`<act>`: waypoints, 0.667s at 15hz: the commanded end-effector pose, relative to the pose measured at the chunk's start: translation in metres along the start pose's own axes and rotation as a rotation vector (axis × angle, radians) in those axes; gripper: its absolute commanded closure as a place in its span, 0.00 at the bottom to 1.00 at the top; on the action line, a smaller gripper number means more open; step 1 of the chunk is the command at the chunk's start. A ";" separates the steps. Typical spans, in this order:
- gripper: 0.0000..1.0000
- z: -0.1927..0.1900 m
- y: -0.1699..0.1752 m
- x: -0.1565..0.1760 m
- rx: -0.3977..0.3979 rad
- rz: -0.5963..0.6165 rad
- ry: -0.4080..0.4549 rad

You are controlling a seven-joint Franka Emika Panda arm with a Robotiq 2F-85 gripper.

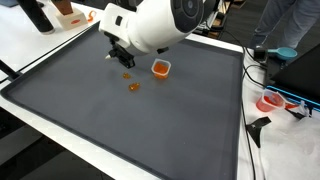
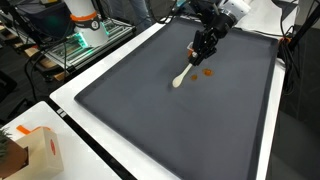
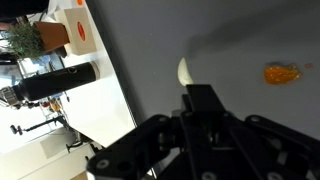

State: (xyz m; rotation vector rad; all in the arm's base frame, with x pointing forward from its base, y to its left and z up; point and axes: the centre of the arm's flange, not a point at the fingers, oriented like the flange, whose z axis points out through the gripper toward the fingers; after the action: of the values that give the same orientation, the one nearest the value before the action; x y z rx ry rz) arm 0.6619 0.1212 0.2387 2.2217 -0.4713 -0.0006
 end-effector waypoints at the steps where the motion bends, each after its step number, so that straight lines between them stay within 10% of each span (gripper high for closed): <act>1: 0.97 0.000 0.000 0.008 0.014 -0.063 -0.013; 10: 0.97 -0.012 0.031 0.025 0.177 -0.211 -0.081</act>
State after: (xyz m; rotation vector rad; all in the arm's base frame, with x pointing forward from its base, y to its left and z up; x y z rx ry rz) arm 0.6758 0.1119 0.2595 2.3449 -0.3211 -0.1078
